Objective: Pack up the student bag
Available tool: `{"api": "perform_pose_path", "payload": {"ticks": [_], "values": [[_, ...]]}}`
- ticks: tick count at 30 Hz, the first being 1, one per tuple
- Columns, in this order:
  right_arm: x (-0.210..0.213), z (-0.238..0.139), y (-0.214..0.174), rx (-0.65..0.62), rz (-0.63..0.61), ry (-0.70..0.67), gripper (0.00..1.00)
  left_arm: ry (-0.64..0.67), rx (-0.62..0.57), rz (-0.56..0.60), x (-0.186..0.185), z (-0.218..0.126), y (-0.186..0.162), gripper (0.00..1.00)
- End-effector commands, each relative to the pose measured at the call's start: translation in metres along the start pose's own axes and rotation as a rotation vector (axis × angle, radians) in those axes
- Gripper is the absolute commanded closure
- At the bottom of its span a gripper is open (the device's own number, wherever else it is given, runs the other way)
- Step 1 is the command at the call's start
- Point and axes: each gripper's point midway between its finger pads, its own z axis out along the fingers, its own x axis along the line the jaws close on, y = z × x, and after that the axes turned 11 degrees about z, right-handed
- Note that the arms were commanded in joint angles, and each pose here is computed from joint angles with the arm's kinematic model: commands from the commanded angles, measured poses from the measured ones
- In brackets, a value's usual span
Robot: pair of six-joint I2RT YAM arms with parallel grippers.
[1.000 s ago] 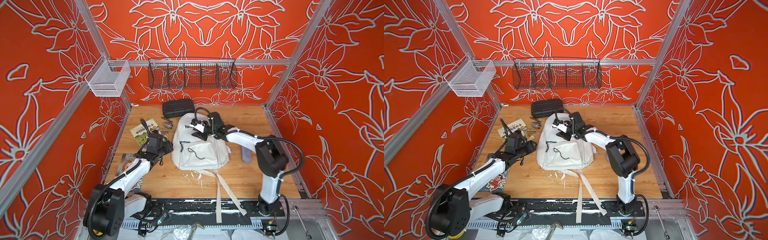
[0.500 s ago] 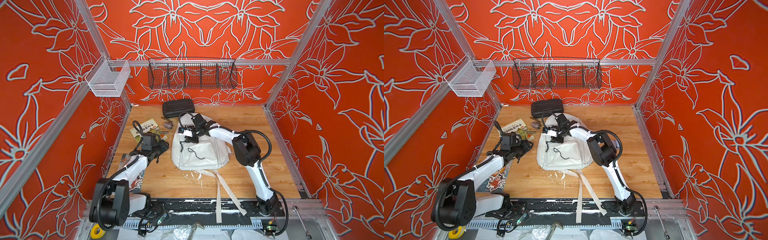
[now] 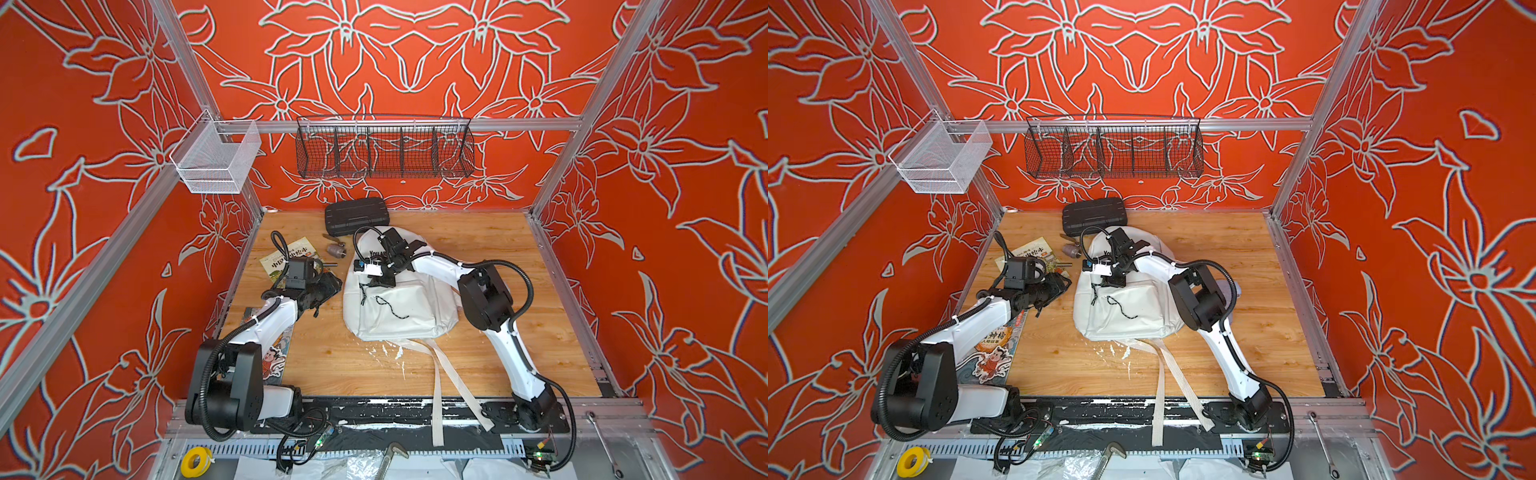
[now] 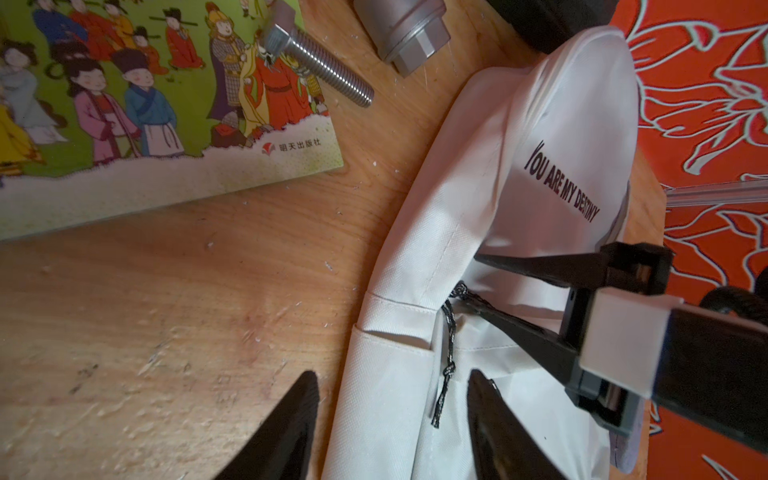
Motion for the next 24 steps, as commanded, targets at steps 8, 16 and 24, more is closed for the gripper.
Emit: {"api": "perform_pose_path", "payload": {"ticks": [8,16,24], "values": [[0.032,0.010,-0.013,0.047,-0.055,0.112,0.61,0.017,0.034,0.015,0.003,0.001,-0.001,0.38],[0.027,0.018,-0.029,0.145,-0.062,0.077,0.87,0.030,0.027,0.023,0.005,-0.002,0.002,0.29],[0.008,-0.013,0.009,0.070,0.031,-0.033,1.00,-0.008,0.032,0.063,-0.002,0.000,0.004,0.25]]}}
